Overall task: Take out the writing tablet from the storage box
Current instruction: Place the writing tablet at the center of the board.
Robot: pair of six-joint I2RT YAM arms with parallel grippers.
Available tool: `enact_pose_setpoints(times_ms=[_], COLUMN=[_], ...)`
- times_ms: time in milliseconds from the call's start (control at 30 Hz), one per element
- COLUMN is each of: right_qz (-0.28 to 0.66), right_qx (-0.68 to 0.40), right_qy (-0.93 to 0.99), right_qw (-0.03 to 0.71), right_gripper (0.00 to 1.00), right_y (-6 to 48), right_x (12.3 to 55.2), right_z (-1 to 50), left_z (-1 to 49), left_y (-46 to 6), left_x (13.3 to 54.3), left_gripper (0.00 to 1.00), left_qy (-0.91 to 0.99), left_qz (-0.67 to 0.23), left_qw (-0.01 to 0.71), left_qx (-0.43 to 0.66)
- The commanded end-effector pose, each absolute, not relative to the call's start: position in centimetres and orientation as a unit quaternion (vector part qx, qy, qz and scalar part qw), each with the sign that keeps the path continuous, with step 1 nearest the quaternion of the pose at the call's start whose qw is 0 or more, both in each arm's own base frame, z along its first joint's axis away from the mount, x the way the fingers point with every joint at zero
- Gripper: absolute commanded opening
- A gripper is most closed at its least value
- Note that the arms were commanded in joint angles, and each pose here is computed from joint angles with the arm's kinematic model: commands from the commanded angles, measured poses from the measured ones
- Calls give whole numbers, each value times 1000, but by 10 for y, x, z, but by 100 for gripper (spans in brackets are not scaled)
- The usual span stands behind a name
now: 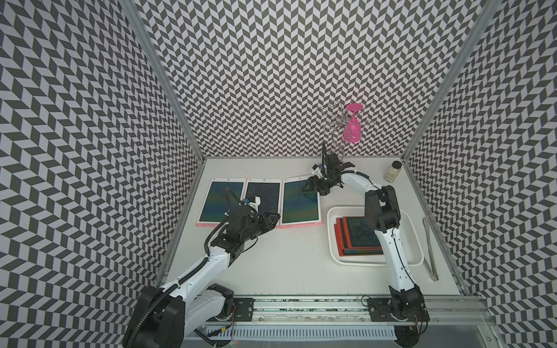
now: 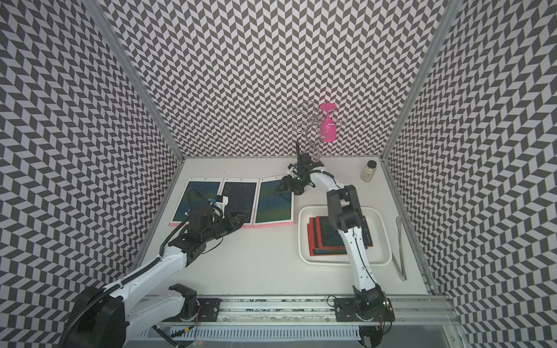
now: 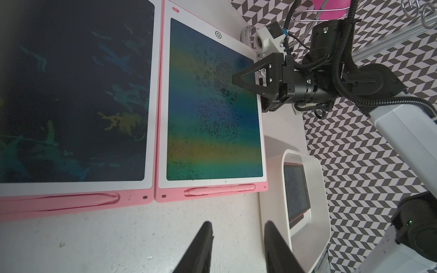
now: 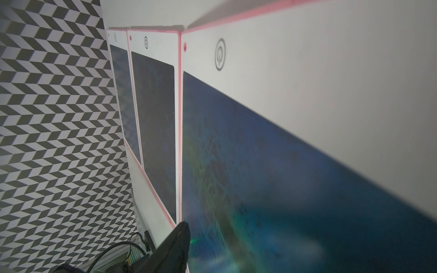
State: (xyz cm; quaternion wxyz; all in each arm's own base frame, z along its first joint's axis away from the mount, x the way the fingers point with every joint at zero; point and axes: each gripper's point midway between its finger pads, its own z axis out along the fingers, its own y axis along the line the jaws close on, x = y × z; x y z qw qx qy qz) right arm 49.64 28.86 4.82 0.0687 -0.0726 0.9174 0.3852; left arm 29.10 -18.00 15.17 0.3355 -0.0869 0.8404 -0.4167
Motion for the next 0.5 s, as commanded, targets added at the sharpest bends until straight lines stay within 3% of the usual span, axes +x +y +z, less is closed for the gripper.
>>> enact_pose_setpoints(times_ms=[0, 467], right_qz=[328, 314], right_qx=[-43, -3], right_qy=[941, 945], right_qw=[73, 93], right_gripper=[69, 74], right_y=[269, 258], right_x=[499, 497], right_z=[26, 29], left_z=[153, 154], left_y=[-180, -180], left_x=[292, 291], left_gripper=[38, 38], left_qy=[836, 835], left_qz=[-423, -425], left_qw=[339, 339], left_qx=[-85, -83])
